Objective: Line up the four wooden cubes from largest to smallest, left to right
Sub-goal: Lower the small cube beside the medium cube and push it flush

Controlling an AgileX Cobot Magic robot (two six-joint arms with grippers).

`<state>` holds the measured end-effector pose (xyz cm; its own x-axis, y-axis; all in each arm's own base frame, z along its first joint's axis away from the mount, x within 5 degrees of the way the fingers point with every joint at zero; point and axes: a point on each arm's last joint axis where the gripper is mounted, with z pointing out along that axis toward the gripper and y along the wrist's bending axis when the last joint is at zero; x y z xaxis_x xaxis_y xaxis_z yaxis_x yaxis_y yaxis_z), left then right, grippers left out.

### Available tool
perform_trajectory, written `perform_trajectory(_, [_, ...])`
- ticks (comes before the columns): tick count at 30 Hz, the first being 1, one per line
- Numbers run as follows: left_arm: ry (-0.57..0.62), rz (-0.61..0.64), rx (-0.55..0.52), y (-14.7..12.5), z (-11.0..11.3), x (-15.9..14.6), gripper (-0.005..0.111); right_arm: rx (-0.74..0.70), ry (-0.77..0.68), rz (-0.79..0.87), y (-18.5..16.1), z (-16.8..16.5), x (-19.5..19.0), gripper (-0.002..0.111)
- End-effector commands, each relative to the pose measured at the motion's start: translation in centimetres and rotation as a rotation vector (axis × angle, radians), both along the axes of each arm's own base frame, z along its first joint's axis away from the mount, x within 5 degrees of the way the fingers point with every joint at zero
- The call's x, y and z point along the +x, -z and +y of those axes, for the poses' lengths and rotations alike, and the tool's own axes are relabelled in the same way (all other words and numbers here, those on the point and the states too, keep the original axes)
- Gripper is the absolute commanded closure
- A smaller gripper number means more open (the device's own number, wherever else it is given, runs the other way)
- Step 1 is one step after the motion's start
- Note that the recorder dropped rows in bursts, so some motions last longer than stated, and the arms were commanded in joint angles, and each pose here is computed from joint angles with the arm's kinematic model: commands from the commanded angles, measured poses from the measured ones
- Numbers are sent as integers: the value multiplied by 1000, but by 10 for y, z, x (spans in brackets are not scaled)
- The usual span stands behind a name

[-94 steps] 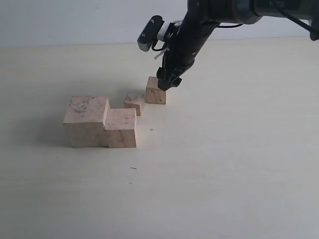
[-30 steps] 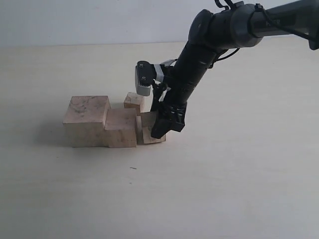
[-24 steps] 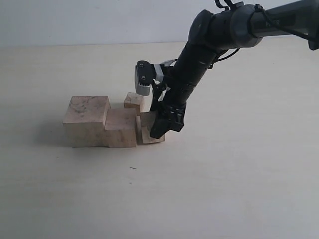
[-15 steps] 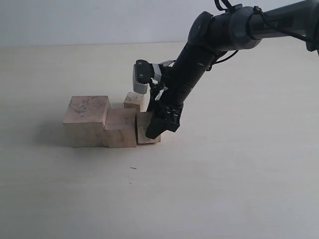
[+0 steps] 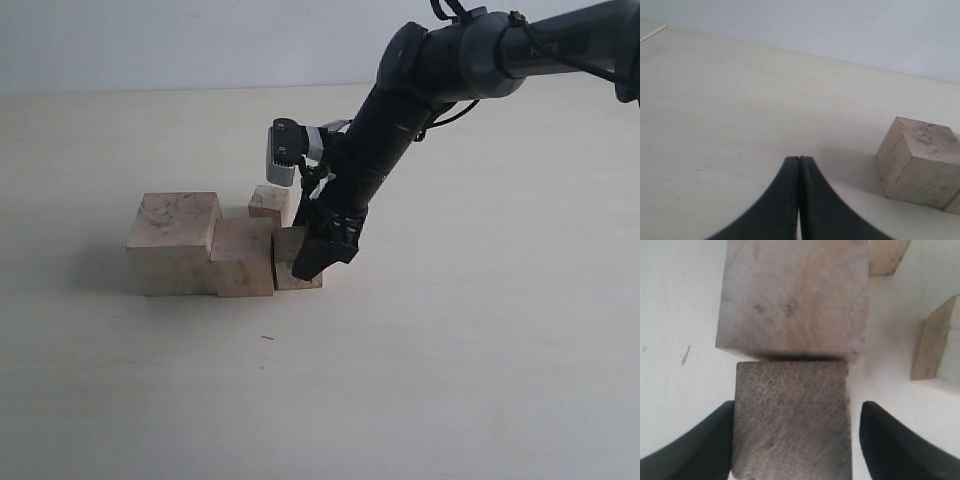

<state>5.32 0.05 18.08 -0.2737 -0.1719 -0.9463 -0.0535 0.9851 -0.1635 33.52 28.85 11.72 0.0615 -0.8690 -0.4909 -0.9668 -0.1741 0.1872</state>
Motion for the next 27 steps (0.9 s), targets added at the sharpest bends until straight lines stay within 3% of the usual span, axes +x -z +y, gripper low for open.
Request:
perform_trajectory(1, [0, -12, 4, 0, 0, 0, 107, 19, 28, -25, -18, 1, 0, 40])
perform_trajectory(6, [1, -12, 5, 0, 0, 0, 107, -13, 51, -19, -34, -4, -2, 41])
perform_trajectory(13, [1, -12, 5, 0, 0, 0, 107, -222, 111, -130, -44, -23, 4, 41])
perform_trajectory(27, [1, -12, 7, 0, 0, 0, 107, -174, 215, -152, -14, -14, 17, 41])
